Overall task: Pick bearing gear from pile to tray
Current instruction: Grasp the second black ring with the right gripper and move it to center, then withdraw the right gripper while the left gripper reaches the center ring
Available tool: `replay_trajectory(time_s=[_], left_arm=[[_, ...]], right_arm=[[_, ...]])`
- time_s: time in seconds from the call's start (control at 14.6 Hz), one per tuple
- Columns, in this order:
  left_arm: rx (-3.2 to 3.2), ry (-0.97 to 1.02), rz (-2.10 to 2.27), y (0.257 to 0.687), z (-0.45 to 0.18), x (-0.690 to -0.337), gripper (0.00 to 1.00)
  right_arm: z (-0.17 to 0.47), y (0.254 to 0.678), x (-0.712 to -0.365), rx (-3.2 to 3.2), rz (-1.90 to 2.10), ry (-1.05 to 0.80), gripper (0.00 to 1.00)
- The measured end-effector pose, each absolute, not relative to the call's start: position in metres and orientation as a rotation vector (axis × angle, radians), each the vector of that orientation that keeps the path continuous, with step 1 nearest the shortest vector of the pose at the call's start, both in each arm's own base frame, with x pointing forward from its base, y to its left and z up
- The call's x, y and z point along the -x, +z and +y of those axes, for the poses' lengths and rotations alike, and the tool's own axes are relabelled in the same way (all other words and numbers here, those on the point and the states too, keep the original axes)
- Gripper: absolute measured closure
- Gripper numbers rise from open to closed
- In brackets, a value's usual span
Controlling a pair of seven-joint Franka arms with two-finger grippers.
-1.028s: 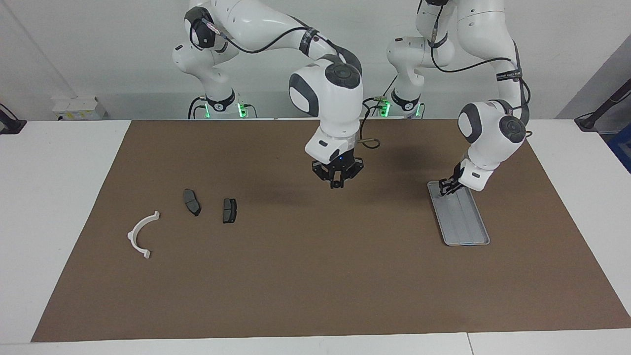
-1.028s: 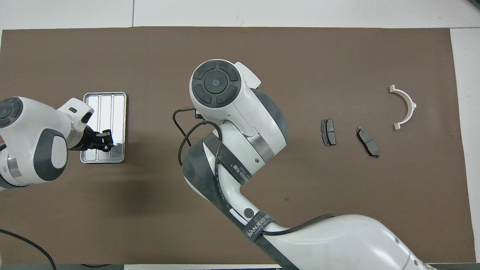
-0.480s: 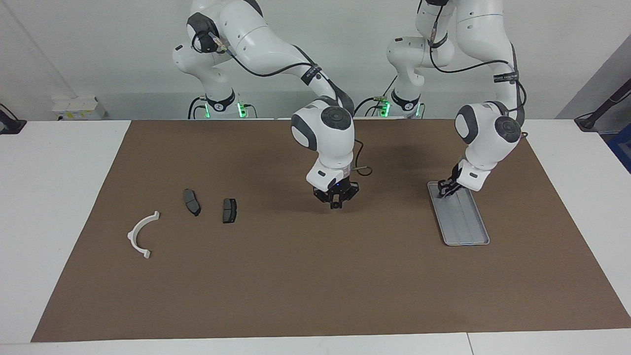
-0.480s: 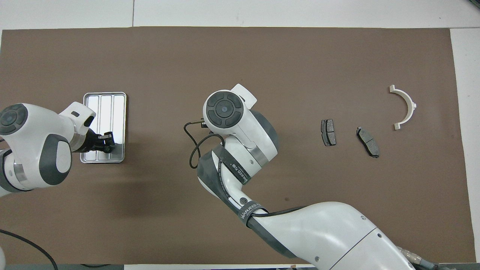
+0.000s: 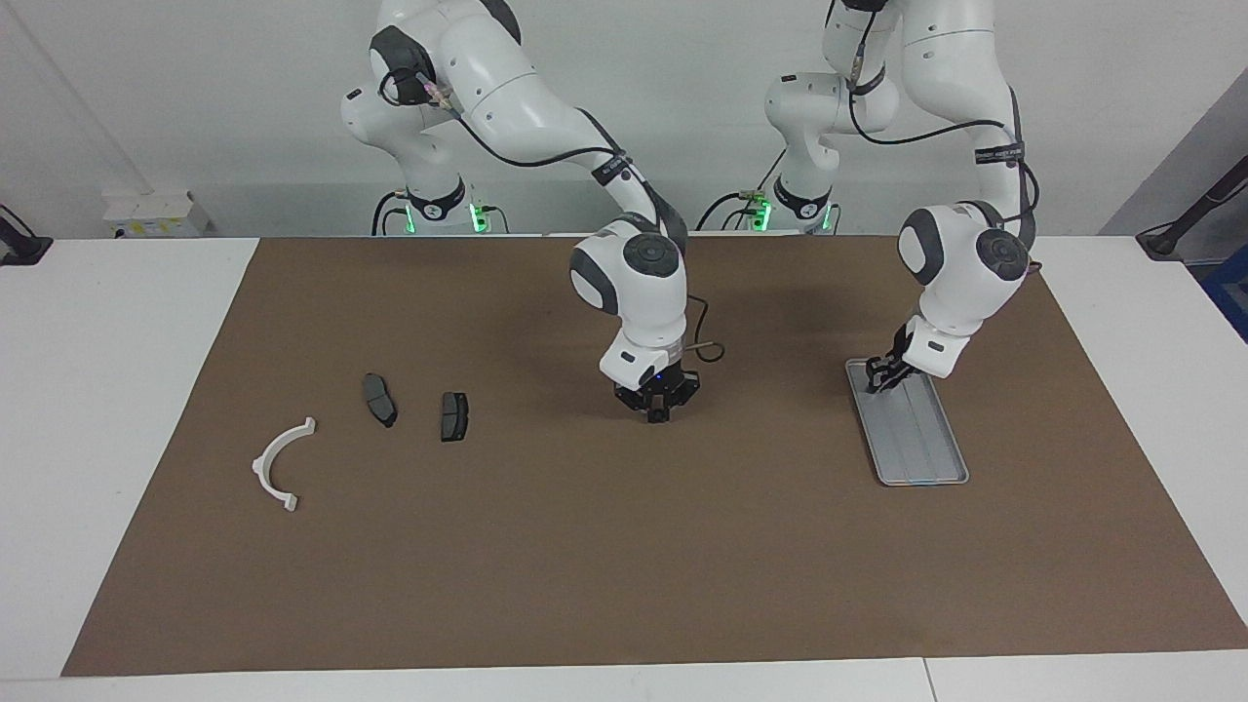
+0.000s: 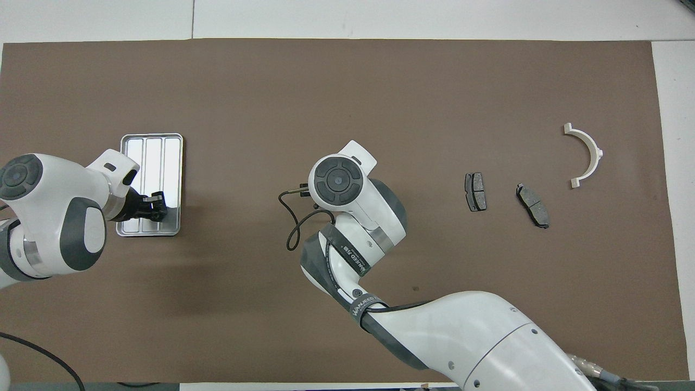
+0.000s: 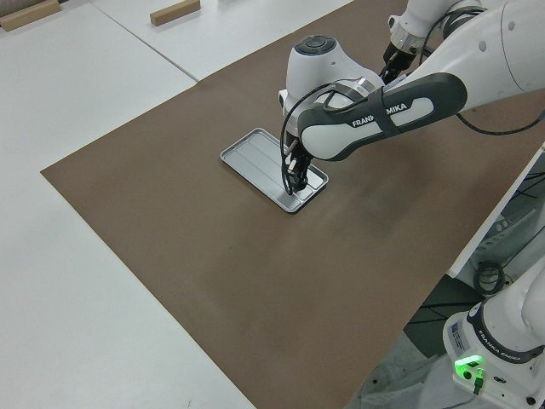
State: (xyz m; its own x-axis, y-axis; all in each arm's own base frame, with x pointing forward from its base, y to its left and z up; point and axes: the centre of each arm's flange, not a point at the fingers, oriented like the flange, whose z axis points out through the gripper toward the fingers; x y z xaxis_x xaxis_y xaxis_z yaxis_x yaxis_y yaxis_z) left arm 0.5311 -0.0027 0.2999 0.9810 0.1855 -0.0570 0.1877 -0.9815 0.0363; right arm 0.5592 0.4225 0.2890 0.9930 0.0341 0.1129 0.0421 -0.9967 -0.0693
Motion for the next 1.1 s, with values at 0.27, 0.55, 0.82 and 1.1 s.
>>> replay_trajectory(time_s=[0.27,0.55,0.82,1.1], left_arm=[[-3.086,-0.075,0.291,0.299,-0.003,-0.531,0.6],[-3.085,-0.065,0.291,0.301,-0.002,-0.532,0.4],[-3.07,-0.02,0.379,0.332,-0.007,-0.552,0.4],[-3.036,0.003,0.553,0.353,-0.079,-0.561,0.32]], right_arm=[[0.415,0.3,-0.566,3.077,-0.012,-0.153,0.5],[0.392,0.379,-0.601,3.099,0.075,-0.154,0.03],[0.266,0.434,-0.669,3.101,-0.093,-0.238,0.0],[0.139,0.472,-0.696,3.116,-0.306,-0.215,0.0]])
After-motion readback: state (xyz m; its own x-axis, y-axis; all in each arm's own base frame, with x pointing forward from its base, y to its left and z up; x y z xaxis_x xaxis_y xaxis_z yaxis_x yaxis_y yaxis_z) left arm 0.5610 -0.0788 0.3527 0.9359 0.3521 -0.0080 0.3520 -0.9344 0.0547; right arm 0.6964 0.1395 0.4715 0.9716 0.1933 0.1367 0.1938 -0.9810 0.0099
